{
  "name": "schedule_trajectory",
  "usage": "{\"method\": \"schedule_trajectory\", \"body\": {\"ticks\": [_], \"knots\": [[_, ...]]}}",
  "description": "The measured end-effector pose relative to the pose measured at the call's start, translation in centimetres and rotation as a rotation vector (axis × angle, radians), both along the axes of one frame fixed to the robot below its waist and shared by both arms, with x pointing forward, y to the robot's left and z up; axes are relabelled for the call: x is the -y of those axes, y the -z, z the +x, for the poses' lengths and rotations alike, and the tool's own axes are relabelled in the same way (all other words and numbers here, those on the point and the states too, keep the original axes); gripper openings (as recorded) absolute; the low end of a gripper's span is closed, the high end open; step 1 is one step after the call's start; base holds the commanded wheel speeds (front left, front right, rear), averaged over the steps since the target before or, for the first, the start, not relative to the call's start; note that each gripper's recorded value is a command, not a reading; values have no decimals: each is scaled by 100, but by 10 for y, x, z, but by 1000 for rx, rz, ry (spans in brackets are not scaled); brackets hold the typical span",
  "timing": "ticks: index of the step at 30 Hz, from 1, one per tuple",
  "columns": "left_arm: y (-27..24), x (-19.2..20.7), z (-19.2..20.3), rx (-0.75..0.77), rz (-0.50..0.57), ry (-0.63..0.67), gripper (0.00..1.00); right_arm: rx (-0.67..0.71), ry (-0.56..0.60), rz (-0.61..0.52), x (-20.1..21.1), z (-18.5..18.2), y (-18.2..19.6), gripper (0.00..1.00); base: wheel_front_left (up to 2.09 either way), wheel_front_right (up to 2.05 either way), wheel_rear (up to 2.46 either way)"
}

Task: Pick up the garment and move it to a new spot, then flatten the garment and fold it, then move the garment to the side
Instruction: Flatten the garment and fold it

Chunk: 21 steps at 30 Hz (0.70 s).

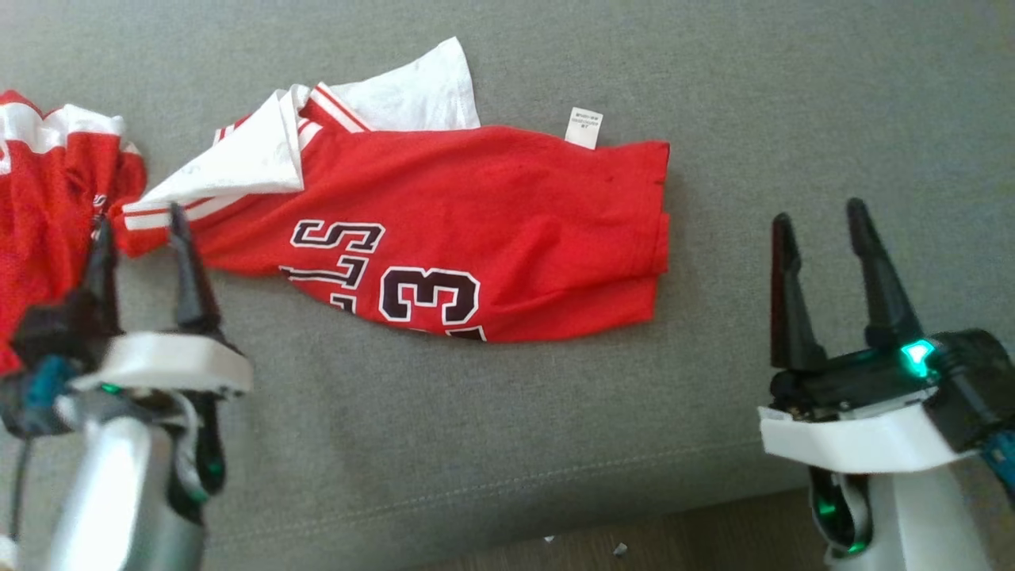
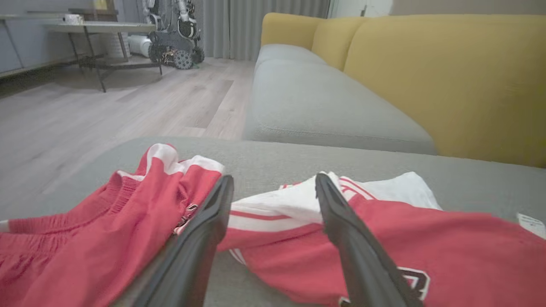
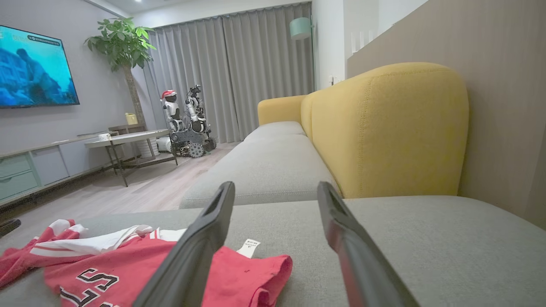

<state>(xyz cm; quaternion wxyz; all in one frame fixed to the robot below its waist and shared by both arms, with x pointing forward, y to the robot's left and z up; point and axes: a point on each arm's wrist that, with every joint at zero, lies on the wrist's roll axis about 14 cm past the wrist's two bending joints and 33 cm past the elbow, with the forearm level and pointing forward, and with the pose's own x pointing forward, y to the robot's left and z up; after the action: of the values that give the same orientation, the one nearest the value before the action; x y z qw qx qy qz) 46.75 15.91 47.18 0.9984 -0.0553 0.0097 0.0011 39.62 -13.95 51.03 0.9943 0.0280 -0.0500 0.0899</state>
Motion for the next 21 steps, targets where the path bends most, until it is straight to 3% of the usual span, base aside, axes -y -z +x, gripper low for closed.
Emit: {"method": "schedule_trajectory", "body": {"ticks": [8, 15, 21], "knots": [[-40, 39, -29, 146, 51, 102, 100, -22, -15, 1, -5, -6, 6, 100, 0, 0, 0], [-20, 48, -60, 89, 130, 140, 100, -36, -34, 5, -12, -13, 9, 100, 0, 0, 0], [4, 57, -57, 41, 261, 216, 100, -48, -60, 9, -20, -13, 13, 100, 0, 0, 0]]}}
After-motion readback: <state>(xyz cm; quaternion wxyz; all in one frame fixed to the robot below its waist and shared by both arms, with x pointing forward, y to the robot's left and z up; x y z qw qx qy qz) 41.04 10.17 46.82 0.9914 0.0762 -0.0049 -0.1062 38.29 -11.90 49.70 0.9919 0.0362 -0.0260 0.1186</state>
